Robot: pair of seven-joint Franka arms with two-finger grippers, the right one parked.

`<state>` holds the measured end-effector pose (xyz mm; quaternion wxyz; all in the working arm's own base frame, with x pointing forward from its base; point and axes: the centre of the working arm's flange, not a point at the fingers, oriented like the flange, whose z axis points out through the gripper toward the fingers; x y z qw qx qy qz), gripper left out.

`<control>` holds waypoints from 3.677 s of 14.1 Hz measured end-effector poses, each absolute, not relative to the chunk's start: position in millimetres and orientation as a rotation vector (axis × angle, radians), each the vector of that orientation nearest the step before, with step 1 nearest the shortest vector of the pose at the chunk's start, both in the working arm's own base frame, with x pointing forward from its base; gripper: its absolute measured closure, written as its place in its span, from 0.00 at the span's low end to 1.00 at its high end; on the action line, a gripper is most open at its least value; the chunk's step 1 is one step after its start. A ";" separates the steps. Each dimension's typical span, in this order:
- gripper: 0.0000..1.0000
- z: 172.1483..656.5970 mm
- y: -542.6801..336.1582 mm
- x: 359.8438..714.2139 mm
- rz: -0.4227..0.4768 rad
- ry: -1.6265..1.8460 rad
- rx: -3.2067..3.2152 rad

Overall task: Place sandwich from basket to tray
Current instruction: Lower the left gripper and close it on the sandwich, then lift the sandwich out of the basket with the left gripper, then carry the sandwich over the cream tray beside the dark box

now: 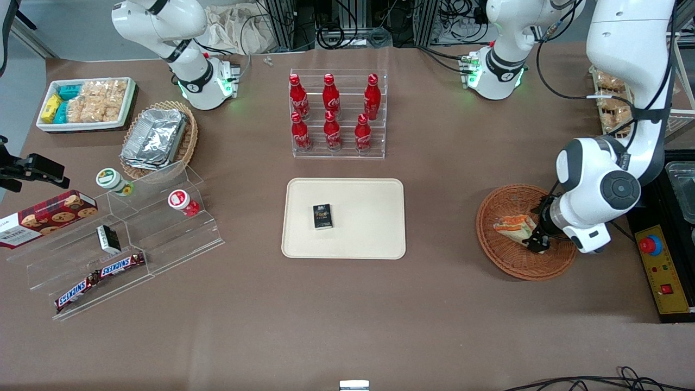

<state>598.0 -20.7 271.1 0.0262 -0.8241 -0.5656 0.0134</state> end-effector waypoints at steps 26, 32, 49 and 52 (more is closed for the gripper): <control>0.81 497.4 -215.2 617.2 0.213 -0.713 -3.055; 0.81 448.3 -348.7 585.9 0.313 -0.150 -3.189; 0.67 213.3 -474.7 562.0 0.167 -0.123 -3.140; 0.35 215.7 -473.9 564.4 0.141 -0.155 -3.132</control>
